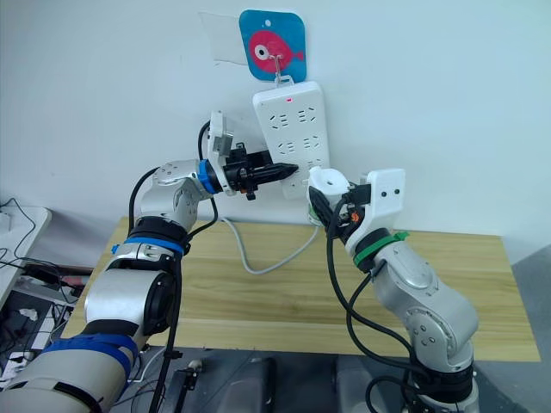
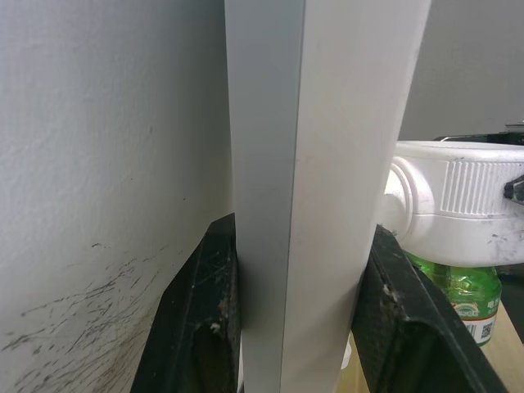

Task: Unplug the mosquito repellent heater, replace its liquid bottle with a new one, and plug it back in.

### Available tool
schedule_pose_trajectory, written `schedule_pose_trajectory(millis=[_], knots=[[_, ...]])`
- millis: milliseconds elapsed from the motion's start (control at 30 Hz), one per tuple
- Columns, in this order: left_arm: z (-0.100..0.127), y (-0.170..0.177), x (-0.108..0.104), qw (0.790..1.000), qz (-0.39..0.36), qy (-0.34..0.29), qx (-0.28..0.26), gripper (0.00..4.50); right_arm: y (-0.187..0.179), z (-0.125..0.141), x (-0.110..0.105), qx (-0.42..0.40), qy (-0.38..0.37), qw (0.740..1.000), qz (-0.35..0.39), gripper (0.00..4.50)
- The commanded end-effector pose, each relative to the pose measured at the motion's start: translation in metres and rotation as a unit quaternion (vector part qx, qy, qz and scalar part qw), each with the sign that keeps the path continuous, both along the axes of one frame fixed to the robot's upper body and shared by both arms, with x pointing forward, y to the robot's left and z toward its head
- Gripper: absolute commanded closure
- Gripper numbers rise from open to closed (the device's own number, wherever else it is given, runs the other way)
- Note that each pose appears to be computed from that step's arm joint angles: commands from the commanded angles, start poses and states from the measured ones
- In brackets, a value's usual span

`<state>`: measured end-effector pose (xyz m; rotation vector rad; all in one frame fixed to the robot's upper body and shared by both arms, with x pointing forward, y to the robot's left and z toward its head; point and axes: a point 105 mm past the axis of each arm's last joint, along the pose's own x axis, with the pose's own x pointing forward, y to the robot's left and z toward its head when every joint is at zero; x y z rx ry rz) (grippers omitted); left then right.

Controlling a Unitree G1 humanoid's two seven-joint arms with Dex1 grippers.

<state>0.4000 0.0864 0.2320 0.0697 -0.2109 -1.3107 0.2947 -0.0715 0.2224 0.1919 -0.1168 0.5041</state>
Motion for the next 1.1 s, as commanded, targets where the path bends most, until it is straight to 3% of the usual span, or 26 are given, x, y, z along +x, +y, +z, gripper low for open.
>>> schedule_pose_trajectory(millis=[33, 500, 667, 1100], knots=[[0.01, 0.002, 0.0, 1.0, 0.001, -0.014, -0.002, 2.98, -0.001, 0.02, -0.005, 0.01, -0.045, 0.999, 0.001, 1.58], [0.012, -0.003, -0.003, 1.0, -0.01, -0.014, -0.007, 2.98, 0.006, 0.017, 0.003, -0.008, -0.038, 0.999, -0.004, 1.58], [0.015, -0.006, -0.005, 0.999, -0.029, 0.017, -0.029, 2.98, 0.019, 0.017, 0.012, -0.016, -0.042, 0.999, -0.007, 1.58], [0.01, -0.007, -0.02, 0.994, -0.075, 0.07, -0.027, 2.98, 0.028, 0.015, 0.024, -0.029, -0.053, 0.998, -0.02, 1.58]])
